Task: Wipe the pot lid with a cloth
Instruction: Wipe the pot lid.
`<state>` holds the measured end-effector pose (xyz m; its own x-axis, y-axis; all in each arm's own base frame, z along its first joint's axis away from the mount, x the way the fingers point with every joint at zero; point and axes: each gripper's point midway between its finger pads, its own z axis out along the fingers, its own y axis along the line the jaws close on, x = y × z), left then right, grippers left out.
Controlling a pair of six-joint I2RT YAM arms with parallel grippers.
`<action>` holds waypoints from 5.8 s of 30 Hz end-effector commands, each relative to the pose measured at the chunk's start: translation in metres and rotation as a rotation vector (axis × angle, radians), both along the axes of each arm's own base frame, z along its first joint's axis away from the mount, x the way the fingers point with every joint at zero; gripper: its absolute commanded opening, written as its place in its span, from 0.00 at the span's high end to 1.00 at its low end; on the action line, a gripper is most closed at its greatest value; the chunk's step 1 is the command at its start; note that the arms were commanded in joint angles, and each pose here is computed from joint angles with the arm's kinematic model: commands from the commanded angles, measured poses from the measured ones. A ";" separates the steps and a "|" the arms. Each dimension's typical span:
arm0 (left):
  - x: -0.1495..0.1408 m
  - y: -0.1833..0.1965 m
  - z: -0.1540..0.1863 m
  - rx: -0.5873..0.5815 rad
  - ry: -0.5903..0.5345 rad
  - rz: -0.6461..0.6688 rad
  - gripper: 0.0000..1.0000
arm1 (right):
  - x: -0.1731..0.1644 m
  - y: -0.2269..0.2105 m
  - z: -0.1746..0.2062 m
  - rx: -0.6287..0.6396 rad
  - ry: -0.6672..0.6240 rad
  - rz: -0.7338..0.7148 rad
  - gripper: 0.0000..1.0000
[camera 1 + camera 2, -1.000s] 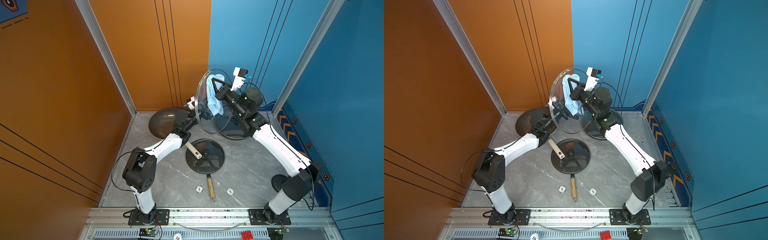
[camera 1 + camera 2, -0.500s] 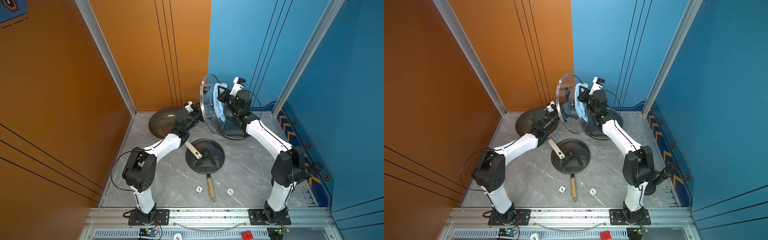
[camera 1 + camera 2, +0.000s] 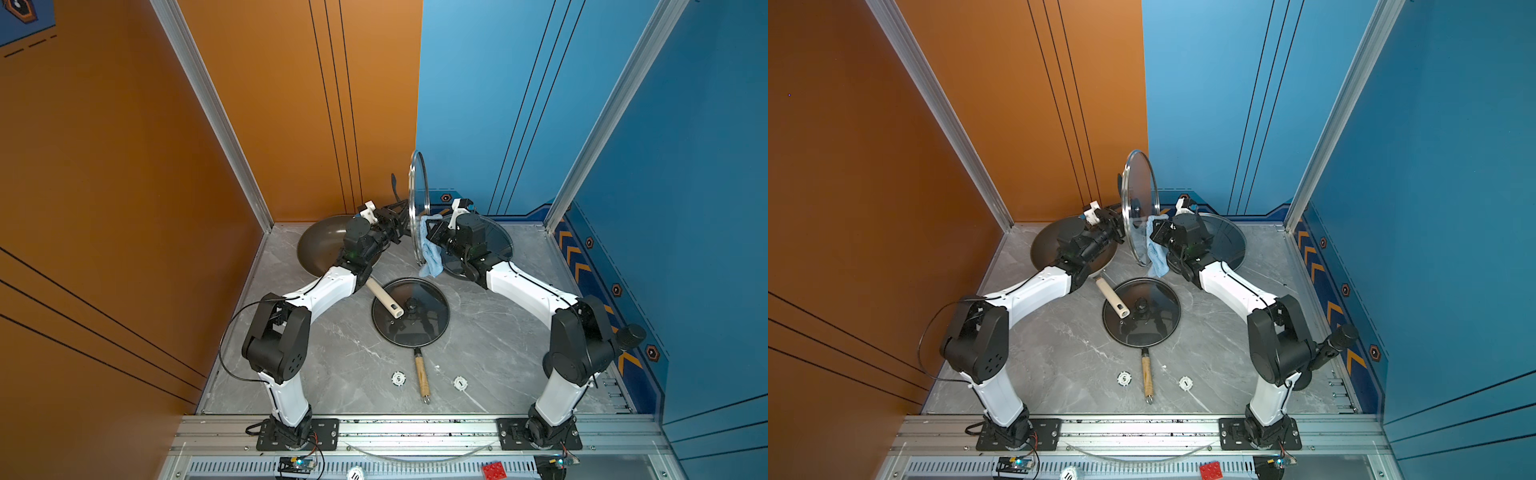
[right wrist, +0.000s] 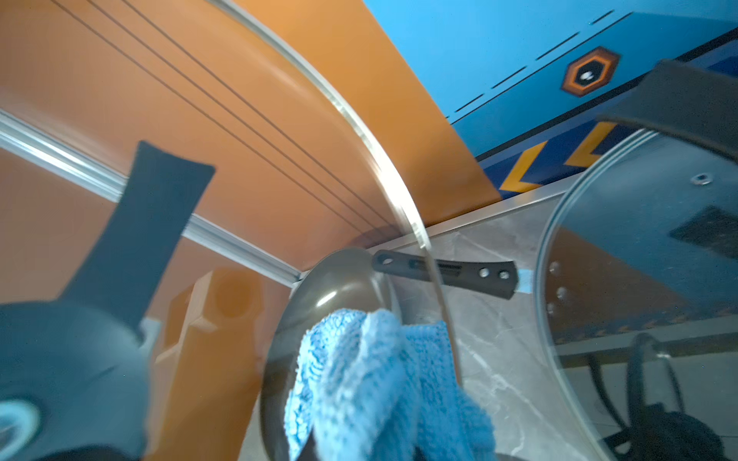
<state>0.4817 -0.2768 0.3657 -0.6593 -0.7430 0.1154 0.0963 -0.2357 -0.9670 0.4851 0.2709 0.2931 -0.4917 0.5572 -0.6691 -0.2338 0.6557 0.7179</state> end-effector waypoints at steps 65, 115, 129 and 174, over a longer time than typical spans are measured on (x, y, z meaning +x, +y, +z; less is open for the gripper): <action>-0.101 0.101 0.040 1.410 -0.410 0.242 1.00 | -0.150 -0.116 0.172 -0.317 -0.134 -0.111 0.94; -0.208 0.065 0.079 1.549 -0.847 0.495 1.00 | -0.080 0.026 0.021 -0.398 0.047 0.138 0.95; -0.180 0.061 0.072 1.534 -0.809 0.447 1.00 | -0.110 -0.035 0.098 -0.315 -0.072 -0.042 0.96; -0.148 0.087 0.099 1.222 -0.554 0.580 1.00 | -0.236 0.045 -0.007 -0.465 -0.043 0.295 0.95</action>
<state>0.3552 -0.1997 0.3520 -0.2543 -0.0562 -0.9655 0.2460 0.9617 -0.1207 0.2545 0.3258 0.3210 -0.5136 0.1378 -0.8469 -0.4996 0.7545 0.4257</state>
